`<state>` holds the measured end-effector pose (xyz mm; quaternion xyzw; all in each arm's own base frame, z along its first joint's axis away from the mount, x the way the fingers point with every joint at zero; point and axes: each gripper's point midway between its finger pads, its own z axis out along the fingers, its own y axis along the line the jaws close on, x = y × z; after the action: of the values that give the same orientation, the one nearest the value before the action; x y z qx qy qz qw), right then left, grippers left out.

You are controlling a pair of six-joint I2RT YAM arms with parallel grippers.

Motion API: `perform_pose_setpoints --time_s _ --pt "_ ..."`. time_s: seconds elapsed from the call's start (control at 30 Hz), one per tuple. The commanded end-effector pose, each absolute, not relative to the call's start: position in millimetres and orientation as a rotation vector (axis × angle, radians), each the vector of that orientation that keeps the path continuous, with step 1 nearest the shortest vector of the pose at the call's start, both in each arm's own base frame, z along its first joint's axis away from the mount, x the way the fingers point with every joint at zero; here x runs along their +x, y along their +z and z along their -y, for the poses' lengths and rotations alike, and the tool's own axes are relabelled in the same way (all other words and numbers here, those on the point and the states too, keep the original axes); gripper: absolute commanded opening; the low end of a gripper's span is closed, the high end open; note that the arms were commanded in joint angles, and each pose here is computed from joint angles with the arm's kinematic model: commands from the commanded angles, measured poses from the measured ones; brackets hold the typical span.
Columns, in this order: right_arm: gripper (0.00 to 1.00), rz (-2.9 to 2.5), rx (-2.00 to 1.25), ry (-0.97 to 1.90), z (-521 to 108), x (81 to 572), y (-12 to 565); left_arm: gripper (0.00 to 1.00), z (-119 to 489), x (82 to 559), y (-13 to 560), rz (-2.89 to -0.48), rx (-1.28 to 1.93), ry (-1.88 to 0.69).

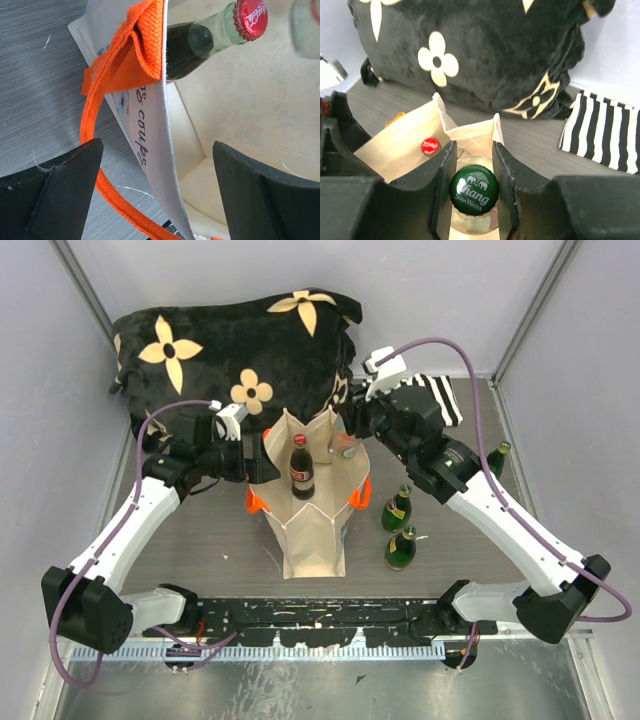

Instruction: Place the beverage into the canvas bag

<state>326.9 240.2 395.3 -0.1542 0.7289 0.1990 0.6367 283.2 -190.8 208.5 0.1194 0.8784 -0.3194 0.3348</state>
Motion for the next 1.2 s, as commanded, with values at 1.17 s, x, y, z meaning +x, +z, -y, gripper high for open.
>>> perform_pose_setpoints --time_s 1.17 --pt "0.01 -1.690 -0.367 0.500 -299.8 382.1 259.6 0.98 195.0 287.9 229.2 -2.234 0.334 -0.845"
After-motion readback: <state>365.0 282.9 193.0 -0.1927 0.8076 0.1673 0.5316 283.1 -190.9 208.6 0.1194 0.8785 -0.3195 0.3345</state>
